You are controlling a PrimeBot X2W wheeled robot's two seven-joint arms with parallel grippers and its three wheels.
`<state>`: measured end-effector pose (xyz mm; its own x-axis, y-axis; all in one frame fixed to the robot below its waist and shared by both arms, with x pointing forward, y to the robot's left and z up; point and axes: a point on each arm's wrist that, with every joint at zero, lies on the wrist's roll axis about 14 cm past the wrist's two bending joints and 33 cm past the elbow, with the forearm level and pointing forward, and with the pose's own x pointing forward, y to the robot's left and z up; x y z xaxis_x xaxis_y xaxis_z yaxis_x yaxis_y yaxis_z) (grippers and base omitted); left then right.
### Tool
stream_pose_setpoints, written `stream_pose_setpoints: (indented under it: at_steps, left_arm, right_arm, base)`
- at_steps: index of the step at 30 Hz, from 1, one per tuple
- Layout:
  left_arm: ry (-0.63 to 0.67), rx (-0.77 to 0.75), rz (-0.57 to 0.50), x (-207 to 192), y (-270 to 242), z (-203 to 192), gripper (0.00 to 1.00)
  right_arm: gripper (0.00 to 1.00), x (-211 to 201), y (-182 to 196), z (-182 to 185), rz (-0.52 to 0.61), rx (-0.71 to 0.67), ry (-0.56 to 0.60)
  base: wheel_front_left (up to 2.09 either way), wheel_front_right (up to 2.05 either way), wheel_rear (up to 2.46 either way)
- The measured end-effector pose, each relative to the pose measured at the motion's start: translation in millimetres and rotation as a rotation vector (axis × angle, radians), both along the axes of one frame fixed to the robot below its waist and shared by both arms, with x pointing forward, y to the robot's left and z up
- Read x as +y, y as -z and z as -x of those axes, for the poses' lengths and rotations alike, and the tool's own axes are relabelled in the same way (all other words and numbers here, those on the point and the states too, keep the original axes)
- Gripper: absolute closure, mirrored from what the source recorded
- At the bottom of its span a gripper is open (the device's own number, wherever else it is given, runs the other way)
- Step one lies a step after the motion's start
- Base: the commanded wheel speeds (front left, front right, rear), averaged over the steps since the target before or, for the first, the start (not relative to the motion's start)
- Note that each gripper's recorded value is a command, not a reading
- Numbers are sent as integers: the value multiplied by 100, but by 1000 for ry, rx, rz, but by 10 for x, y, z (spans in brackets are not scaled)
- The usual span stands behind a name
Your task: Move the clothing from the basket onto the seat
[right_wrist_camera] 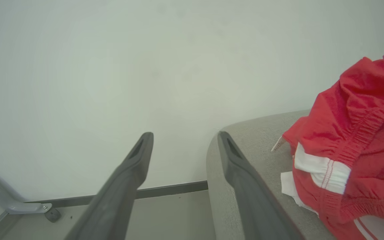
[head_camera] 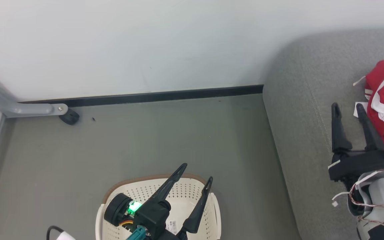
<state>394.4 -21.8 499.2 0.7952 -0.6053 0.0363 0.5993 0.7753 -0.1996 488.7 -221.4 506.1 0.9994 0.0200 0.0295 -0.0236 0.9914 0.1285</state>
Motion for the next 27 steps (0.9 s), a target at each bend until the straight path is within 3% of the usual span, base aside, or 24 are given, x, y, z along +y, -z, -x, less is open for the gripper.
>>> stream_pose_setpoints:
  at_steps: [15,27]
  left_arm:
    - [-254,6,-20,717,-46,132,0]
    - [-417,20,-26,1199,-8,110,0]
  right_arm:
    - [0,783,3,411,-7,-19,-187]
    - [0,933,34,607,-7,-20,-219]
  base:
    - [0,0,0]
    - [0,0,0]
